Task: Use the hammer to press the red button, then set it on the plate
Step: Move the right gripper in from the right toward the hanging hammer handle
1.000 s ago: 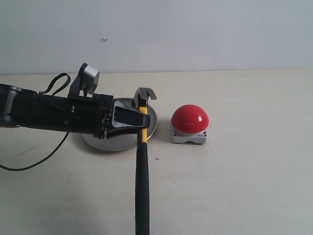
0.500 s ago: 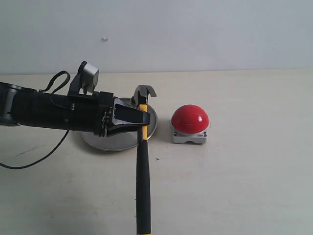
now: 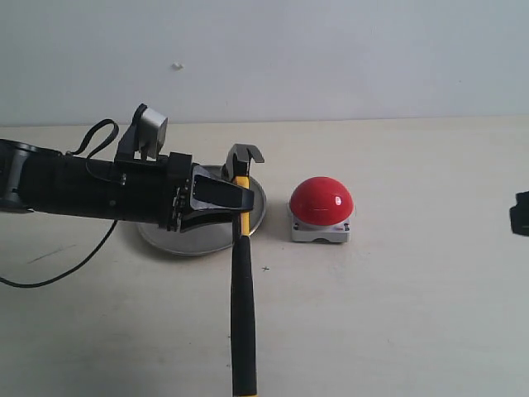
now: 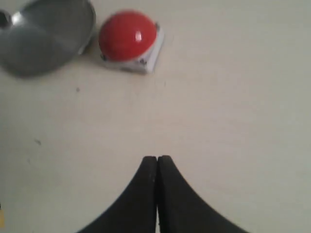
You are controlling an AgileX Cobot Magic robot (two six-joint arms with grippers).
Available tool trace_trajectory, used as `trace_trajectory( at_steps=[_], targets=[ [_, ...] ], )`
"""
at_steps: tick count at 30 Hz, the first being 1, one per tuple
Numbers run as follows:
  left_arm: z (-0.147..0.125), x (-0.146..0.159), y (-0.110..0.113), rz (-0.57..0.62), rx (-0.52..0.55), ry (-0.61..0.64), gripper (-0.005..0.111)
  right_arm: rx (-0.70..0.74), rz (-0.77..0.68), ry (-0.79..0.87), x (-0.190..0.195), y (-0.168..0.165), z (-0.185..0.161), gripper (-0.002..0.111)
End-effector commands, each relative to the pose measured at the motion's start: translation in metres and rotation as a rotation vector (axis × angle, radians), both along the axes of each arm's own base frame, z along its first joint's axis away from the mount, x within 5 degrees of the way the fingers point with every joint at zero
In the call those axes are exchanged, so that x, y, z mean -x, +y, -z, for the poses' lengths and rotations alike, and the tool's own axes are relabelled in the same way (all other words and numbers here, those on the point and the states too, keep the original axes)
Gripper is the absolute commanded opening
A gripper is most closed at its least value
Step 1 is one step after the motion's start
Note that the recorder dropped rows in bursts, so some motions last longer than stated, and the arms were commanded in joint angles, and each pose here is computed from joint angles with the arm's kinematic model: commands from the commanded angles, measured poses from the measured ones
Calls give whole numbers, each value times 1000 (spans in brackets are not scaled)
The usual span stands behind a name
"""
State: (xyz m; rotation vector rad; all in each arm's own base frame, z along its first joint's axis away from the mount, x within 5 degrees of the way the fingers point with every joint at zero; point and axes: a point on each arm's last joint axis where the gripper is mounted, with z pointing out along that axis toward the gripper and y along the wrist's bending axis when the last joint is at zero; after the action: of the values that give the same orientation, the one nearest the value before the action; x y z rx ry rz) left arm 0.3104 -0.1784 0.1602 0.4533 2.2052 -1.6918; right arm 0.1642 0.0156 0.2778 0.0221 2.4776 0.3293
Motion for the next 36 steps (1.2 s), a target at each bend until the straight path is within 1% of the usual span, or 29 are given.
trace_trajectory(
  at_steps=[1, 3, 5, 7, 8, 10, 12, 14, 16, 19, 22, 25, 28, 33, 34, 36],
  targets=[
    [-13, -1, -3, -2, 83, 2, 0, 36, -88, 272, -19, 0, 12, 0],
    [-13, -1, -3, -2, 83, 6, 0, 72, -114, 337, -24, 2, 22, 0],
    [-13, -1, -3, -6, 84, 21, 0, 141, -89, 377, -27, 3, 29, 0],
    [-13, -1, -3, -8, 85, 34, 0, 224, -61, 361, -30, 5, 30, 0],
    [-13, -2, -2, -11, 85, 36, 0, 241, -48, 335, -32, 8, 30, 0],
    [-13, -3, 0, -18, 85, 38, 0, 208, -69, 255, -35, 22, 26, 0],
    [-13, -4, 1, -24, 85, 48, 0, 134, -130, 194, -36, 42, 25, 0],
    [-10, -6, 2, -51, 53, 48, 0, 79, -195, 142, -36, 59, 23, 0],
    [-8, -7, 2, -65, 36, 47, 0, 62, -233, 108, -37, 72, 24, 0],
    [-9, -8, 2, -67, 36, 41, 0, 46, -254, 81, -40, 84, 27, 0],
    [-13, -9, 1, -51, 56, 31, 0, 15, -253, 108, -41, 90, 31, 0],
    [-16, -6, 0, -21, 90, 33, 0, 41, -273, 103, -42, 89, 32, 0],
    [-17, -7, 0, -37, 97, 102, 0, 47, -276, 103, -42, 89, 33, 0],
    [-12, -13, 1, -115, 38, 160, 0, 52, -277, 95, -42, 89, 32, 0],
    [-11, -14, 2, -133, 26, 174, 0, 51, -275, 96, -43, 89, 33, 2],
    [-9, -16, 3, -155, 11, 192, 0, 47, -273, 113, -44, 90, 35, 9]
  ],
)
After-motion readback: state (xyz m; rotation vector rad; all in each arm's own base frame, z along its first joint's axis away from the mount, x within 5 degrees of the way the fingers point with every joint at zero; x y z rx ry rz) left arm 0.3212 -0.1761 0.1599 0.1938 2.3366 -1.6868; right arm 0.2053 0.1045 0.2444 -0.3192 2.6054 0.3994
